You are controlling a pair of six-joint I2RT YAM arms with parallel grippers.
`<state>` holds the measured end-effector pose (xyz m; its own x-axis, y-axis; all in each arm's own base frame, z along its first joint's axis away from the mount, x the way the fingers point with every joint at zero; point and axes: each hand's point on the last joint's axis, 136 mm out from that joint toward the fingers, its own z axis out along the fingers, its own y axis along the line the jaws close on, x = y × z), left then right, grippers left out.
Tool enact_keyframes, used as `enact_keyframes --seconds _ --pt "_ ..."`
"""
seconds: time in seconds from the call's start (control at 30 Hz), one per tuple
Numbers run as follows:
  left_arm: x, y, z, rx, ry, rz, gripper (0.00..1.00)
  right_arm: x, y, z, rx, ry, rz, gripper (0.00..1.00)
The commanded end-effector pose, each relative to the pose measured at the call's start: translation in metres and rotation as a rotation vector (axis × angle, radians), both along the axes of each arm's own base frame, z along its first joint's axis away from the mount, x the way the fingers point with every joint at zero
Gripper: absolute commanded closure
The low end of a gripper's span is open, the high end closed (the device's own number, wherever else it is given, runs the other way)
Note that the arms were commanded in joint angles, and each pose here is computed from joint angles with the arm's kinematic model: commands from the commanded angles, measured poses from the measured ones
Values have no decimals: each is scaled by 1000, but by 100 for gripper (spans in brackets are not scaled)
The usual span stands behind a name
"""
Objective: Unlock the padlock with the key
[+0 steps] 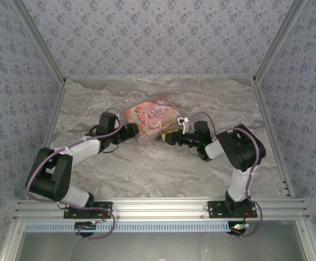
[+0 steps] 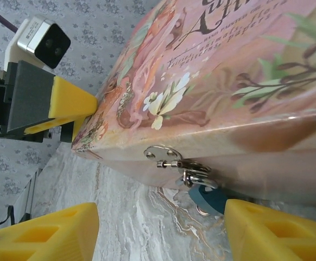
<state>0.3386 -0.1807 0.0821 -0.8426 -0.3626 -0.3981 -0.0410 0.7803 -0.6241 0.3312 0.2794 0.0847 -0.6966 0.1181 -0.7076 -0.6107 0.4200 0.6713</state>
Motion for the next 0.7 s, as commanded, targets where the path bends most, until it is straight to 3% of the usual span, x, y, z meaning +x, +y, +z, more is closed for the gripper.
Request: enact_keyframes --seconds 0.0,0.67 --pt "-11 8 -15 42 50 21 21 6 9 3 27 -15 12 36" --pt "-11 5 -15 36 53 13 22 14 27 -1 70 -23 57 35"
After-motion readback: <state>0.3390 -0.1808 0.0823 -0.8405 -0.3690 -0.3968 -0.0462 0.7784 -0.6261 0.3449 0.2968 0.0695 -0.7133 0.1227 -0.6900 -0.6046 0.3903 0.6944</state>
